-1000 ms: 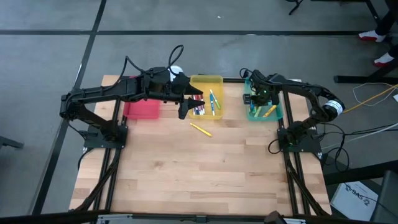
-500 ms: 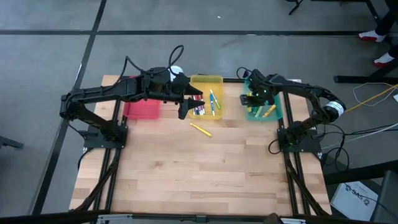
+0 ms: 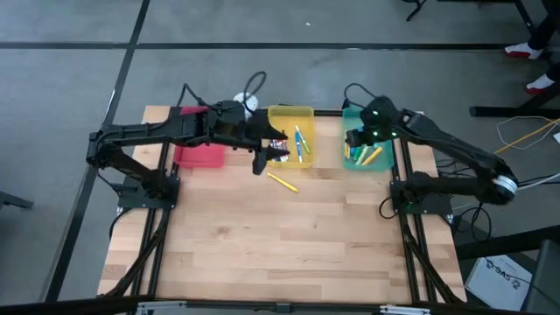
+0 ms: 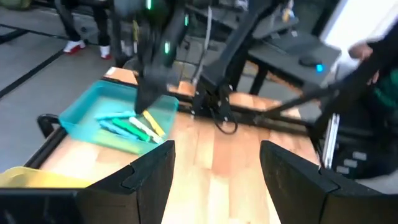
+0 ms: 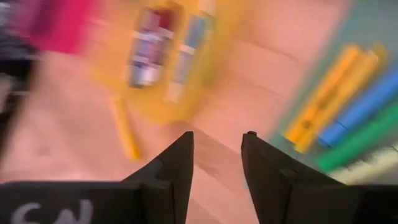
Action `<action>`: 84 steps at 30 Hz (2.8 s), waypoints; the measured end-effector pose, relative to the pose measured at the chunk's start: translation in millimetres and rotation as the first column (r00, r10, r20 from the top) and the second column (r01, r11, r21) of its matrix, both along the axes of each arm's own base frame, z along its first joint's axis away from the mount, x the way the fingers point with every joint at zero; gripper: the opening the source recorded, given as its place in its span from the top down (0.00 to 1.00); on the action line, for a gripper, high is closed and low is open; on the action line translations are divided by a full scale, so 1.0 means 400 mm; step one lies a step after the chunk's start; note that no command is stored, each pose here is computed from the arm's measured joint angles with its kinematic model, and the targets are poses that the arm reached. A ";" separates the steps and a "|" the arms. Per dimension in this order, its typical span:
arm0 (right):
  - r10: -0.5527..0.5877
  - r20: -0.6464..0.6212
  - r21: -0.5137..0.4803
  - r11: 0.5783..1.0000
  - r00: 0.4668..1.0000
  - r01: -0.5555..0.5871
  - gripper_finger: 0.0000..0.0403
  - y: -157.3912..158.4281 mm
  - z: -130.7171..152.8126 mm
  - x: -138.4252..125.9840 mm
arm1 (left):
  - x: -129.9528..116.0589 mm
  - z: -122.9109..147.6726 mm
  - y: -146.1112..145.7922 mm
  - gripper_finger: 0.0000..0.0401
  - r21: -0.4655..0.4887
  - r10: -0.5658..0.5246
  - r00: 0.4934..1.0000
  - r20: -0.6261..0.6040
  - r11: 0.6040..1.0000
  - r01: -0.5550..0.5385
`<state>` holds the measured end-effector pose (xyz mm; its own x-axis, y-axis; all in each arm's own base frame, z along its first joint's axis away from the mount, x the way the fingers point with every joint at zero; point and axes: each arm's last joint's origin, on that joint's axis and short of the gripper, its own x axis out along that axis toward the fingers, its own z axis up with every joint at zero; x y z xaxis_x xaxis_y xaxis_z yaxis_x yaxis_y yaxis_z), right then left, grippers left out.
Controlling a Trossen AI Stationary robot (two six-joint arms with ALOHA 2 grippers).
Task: Pick & Place Markers
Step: Put the yellow pen into the red bin
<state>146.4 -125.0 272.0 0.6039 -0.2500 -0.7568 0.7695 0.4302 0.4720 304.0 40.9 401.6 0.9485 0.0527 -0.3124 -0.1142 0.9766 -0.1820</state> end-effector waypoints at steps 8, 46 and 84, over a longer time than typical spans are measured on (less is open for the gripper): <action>0.189 0.305 -0.252 0.961 0.933 -0.112 0.67 0.110 0.128 -0.060 | 0.067 -0.081 -0.050 0.43 0.116 -0.133 0.980 -0.147 0.982 0.150; 0.266 0.368 -0.281 0.945 0.891 -0.167 0.67 0.168 0.150 -0.045 | 0.237 -0.516 -0.010 0.43 0.242 -0.202 0.615 -0.762 0.793 0.559; 0.273 0.354 -0.296 0.940 0.895 -0.170 0.67 0.166 0.148 -0.042 | 0.240 -0.668 0.035 0.56 0.071 -0.206 0.449 -0.869 0.848 0.525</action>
